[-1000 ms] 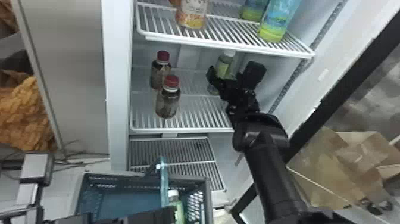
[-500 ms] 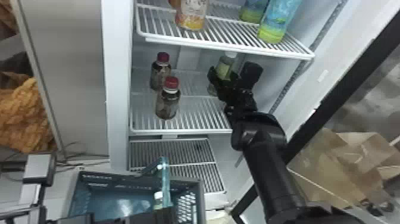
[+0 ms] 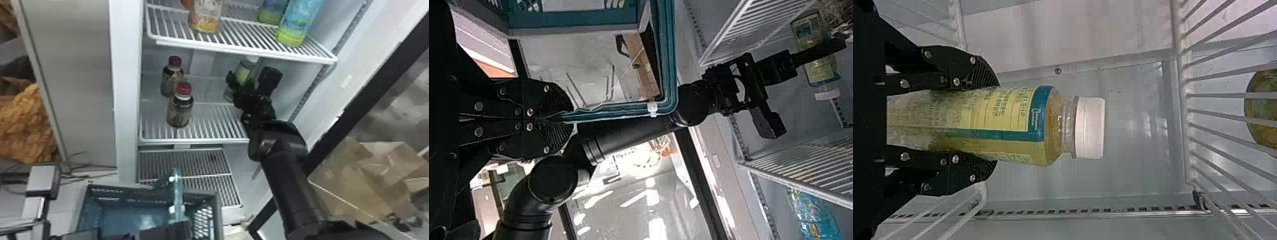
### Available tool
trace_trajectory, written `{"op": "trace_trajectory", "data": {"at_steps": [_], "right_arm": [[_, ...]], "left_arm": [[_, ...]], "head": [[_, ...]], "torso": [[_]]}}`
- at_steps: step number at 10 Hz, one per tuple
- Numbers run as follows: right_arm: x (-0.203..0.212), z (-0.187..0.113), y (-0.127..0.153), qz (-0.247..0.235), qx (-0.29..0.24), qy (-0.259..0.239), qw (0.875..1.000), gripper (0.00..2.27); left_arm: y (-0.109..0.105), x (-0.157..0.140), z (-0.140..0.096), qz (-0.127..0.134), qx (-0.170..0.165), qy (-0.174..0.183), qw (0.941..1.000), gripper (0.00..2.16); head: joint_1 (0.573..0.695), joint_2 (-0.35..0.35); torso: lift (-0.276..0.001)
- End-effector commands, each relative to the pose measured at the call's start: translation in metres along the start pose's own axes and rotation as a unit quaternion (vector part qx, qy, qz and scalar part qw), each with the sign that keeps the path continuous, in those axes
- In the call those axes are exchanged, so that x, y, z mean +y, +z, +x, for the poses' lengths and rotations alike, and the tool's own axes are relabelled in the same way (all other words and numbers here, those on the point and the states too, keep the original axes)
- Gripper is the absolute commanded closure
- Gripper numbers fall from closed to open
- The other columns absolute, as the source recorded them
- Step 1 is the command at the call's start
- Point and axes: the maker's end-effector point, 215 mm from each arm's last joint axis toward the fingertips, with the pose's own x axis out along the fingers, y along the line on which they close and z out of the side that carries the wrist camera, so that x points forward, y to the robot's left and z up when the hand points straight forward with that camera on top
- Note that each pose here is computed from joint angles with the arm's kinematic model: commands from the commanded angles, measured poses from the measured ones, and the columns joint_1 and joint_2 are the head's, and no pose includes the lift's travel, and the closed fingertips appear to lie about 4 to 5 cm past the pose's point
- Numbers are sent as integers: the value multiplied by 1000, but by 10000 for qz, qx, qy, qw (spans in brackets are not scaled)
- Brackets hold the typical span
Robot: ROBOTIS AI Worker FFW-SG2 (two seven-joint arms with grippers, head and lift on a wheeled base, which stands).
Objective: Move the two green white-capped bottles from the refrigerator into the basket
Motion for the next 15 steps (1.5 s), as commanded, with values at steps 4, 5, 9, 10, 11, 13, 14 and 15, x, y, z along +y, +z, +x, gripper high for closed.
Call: {"op": "trace_trajectory", "data": {"at_steps": [4, 5, 9, 10, 11, 13, 14, 15], "right_arm": [[12, -7, 8, -54, -153, 149, 9998, 825], [12, -12, -1, 7, -107, 166, 9998, 825], [12, -55, 5, 13, -188, 348, 9992, 825], [14, -61, 13, -9, -250, 397, 9989, 825], [15, -63, 21, -51, -309, 435, 9986, 825], [20, -78, 31, -111, -355, 549, 9978, 825], [20, -87, 32, -135, -344, 564, 9977, 825], [19, -97, 32, -94, -305, 591, 9977, 825]], "left_arm": [[-1, 1, -1, -32, -10, 1, 10000, 1134], [-1, 2, -3, -53, -34, 8, 10000, 1134], [-4, 4, -5, -97, -50, 24, 9999, 1134], [-5, 4, -5, -109, -49, 25, 9999, 1134], [-5, 4, -5, -109, -49, 17, 9999, 1134], [-6, 3, -5, -99, -36, 7, 9999, 1134], [-6, 3, -6, -108, -50, 17, 9999, 1134], [-7, 4, -6, -119, -57, 23, 9999, 1134]], "head": [[683, -350], [684, -350], [695, -350], [695, -350], [695, -350], [695, -350], [695, -350], [695, -350]], "torso": [[-263], [-263], [-263], [-263], [-263], [-263], [-263], [-263]]}}
